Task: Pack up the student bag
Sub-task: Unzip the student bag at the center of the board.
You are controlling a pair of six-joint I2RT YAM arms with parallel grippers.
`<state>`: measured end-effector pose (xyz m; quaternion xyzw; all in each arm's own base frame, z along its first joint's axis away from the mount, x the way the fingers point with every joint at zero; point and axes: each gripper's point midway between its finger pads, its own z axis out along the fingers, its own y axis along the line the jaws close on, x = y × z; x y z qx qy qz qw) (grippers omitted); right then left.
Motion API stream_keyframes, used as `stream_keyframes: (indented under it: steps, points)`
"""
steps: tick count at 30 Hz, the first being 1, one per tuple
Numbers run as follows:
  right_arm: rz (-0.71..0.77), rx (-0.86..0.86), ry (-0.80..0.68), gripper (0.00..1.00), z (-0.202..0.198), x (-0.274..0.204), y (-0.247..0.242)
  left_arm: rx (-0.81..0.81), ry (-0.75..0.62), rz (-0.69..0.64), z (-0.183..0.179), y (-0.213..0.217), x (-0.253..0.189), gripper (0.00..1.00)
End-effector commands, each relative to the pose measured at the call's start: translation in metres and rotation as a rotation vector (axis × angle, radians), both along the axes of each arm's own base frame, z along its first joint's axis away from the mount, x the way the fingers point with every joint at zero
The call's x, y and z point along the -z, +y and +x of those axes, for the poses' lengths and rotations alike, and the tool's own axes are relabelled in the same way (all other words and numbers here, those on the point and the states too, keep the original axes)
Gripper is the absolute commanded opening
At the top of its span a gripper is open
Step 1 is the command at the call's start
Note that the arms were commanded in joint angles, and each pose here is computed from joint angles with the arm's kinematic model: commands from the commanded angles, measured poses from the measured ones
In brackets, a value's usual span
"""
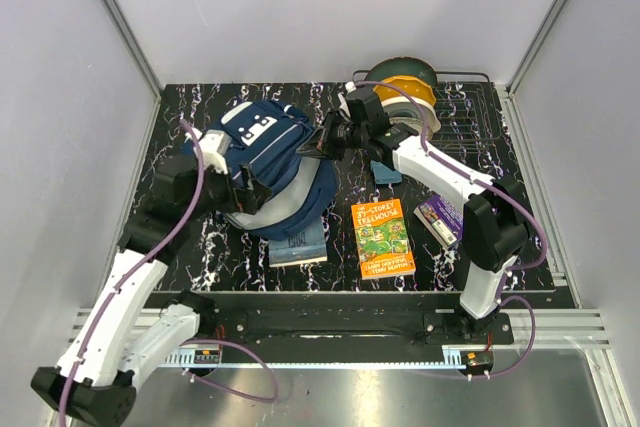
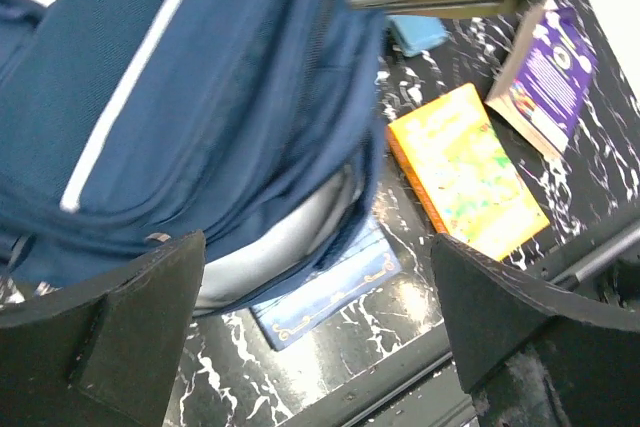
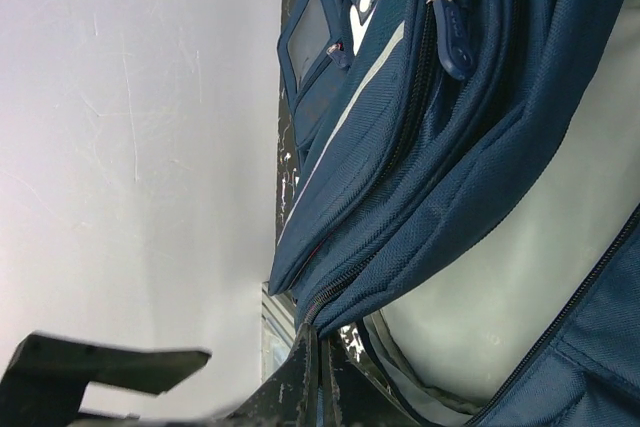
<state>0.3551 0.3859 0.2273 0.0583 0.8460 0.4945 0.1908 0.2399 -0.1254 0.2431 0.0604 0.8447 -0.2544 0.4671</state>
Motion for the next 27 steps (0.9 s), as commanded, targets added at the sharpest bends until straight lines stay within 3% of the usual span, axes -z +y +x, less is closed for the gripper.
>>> stream_keyframes:
  steps: [1, 8, 16, 23, 26, 27]
  points:
    - [0.085, -0.016, -0.096, 0.0, -0.003, -0.038, 0.011, 0.097, -0.158, 0.082, 0.01, -0.028, -0.04, 0.99]
    - [0.087, -0.017, -0.102, 0.0, -0.007, -0.042, 0.012, 0.212, -0.173, 0.261, 0.017, -0.072, -0.028, 0.99]
    - [0.092, -0.021, -0.116, 0.0, -0.015, -0.053, 0.01, 0.141, -0.169, 0.415, 0.041, -0.062, -0.011, 0.99]
    - [0.094, -0.032, -0.132, 0.0, -0.024, -0.061, 0.008, 0.135, -0.163, 0.498, 0.061, -0.066, 0.0, 0.89]
    - [0.092, -0.03, -0.135, 0.0, -0.024, -0.062, 0.006, 0.15, -0.158, 0.503, 0.066, -0.073, 0.002, 0.79]
    - [0.092, -0.03, -0.135, 0.0, -0.024, -0.062, 0.006, 0.151, -0.154, 0.512, 0.067, -0.073, 0.004, 0.7]
